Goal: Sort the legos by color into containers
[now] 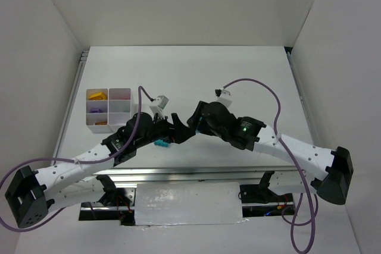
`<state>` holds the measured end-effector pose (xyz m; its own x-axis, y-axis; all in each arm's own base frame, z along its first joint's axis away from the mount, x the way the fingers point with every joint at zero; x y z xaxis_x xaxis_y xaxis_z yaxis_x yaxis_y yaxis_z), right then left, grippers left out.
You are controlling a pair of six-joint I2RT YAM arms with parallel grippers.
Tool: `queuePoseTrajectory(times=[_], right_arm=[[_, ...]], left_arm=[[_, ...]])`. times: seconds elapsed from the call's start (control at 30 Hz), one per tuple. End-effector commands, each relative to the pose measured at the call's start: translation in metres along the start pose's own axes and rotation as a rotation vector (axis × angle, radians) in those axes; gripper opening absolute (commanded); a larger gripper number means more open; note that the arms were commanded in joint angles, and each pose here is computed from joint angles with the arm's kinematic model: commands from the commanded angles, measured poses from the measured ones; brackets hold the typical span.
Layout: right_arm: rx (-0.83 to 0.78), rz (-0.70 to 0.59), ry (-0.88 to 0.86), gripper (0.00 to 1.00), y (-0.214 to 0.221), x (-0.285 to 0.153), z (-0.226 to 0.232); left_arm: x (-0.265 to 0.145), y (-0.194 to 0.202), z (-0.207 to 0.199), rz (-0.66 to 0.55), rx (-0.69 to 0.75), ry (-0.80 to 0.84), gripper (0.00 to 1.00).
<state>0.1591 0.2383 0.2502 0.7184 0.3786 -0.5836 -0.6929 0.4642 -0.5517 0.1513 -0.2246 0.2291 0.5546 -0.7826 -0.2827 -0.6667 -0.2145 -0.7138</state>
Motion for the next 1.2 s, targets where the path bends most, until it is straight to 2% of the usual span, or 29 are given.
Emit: queuePoseTrajectory(times=[0.0,0.2,0.3,0.37,0.47,0.5,0.57,0.6,0.67,0.73,0.8,0.9,0.93,1.0,1.17], right_arm=[[0.042,-0.041,-0.081,0.41,-0.011,-0.018,0.019],[0.045,-0.008,-0.146,0.41,-0.006,-0.022,0.026],[0.045,-0.014,-0.155,0.41,-0.006,-0.022,0.026],[0.038,-0.003,-0.162,0.41,-0.006,-0.023,0.028],[0.035,0.009,-0.179,0.41,-0.005,-0.023,0.029],[0.033,0.015,-0.184,0.41,-0.004,-0.024,0.029],[0.032,0.016,-0.181,0.41,-0.003,-0.023,0.028],[0.029,0.021,-0.181,0.41,-0.002,-0.023,0.027],[0.03,0.028,-0.182,0.41,-0.001,-0.022,0.026],[0.035,0.035,-0.193,0.42,0.001,-0.022,0.026],[0.035,0.042,-0.202,0.42,0.002,-0.022,0.025],[0.025,0.049,-0.231,0.63,0.003,-0.024,0.026],[0.028,0.054,-0.266,0.79,0.004,-0.025,0.026],[0.03,0.044,-0.299,0.99,0.001,-0.028,0.028],[0.017,0.009,-0.376,1.0,-0.012,-0.041,0.021]], left_arm=[[0.005,-0.019,-0.012,-0.116,-0.013,0.036,0.91],[0.008,-0.024,-0.022,-0.147,0.004,0.131,0.85],[0.013,-0.025,-0.024,-0.131,0.008,0.156,0.73],[0.014,-0.024,-0.025,-0.133,0.007,0.167,0.68],[0.013,-0.023,-0.024,-0.14,0.013,0.164,0.52],[0.012,-0.023,-0.023,-0.141,0.015,0.163,0.4],[0.01,-0.025,-0.024,-0.152,0.025,0.162,0.32],[0.009,-0.025,-0.024,-0.149,0.025,0.154,0.22],[0.006,-0.027,-0.024,-0.163,0.033,0.147,0.15],[0.003,-0.027,-0.023,-0.17,0.034,0.13,0.02],[0.001,-0.027,-0.022,-0.173,0.038,0.116,0.0],[0.0,-0.028,-0.022,-0.169,0.058,0.116,0.0],[0.0,-0.028,-0.022,-0.167,0.06,0.116,0.0],[-0.002,-0.027,-0.022,-0.168,0.066,0.127,0.0],[-0.012,-0.029,-0.025,-0.189,0.083,0.155,0.0]])
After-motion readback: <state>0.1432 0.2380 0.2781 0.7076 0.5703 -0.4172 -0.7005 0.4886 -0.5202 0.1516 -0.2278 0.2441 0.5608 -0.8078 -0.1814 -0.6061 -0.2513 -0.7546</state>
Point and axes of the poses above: each gripper's point midway between its finger pads, its own x axis out along the fingers, its own z axis along the line the jaws close on, y = z × x, the point moved 9 cm from there along -x, back along the fingers, and after that the axes turned 5 degrees about x, right-handed, at the moved point
